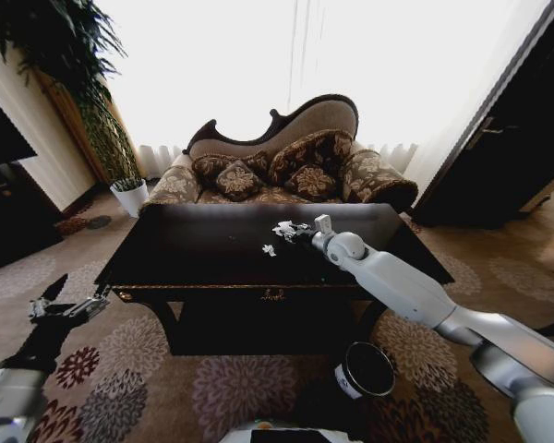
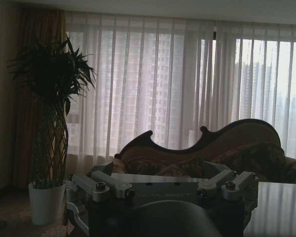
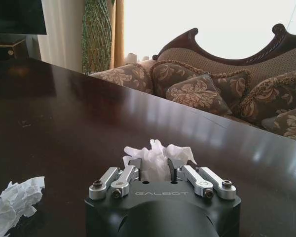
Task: Move to the front of the table and place the trash on the table into the trash bin.
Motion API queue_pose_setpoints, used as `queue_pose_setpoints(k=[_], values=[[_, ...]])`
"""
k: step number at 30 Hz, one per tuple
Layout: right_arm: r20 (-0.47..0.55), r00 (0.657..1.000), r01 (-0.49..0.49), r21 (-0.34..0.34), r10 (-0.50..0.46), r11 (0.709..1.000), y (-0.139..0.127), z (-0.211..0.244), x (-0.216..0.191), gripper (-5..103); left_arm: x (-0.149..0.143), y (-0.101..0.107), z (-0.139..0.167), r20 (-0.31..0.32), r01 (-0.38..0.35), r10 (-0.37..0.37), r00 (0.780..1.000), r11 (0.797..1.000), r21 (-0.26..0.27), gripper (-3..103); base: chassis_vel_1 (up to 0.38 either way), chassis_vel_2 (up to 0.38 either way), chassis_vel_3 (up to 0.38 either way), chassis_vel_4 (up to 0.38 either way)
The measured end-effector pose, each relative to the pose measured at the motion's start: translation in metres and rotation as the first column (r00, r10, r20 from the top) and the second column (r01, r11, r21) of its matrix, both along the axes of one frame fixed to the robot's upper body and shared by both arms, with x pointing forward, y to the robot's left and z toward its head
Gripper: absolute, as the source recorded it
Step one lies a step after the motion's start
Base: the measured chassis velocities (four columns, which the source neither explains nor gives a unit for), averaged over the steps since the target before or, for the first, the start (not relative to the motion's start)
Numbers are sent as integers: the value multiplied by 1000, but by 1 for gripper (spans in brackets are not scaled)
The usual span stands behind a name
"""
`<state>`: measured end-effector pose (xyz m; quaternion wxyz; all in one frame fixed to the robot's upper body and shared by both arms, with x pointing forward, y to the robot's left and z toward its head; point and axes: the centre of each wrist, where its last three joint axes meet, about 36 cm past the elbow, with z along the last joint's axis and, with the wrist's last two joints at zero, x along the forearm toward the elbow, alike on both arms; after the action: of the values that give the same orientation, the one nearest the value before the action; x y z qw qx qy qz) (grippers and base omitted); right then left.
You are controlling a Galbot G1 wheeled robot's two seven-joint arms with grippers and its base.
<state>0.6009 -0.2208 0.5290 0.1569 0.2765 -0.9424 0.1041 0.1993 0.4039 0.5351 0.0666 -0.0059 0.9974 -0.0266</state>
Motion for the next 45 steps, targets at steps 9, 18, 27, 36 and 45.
queue_pose_setpoints(k=[9,18,27,36,45], values=[[17,1000,-4,44,4,999,-12,4,-17,3,0,-2,1,6,4,-4,1000,1000,-2,100,0,0,0,0],[10,999,41,154,-43,987,-49,7,-79,0,7,-4,3,30,25,-25,999,1000,-12,100,0,0,0,0],[57,989,119,228,-136,966,-99,33,-131,0,19,-8,0,51,57,-55,997,998,-32,100,0,0,0,0],[60,978,173,313,-201,934,-116,34,-200,0,29,-9,2,73,89,-86,994,995,-43,100,0,0,0,0],[61,940,286,395,-335,873,-132,29,-286,0,40,-10,-1,86,120,-115,990,991,-66,100,0,0,0,0]])
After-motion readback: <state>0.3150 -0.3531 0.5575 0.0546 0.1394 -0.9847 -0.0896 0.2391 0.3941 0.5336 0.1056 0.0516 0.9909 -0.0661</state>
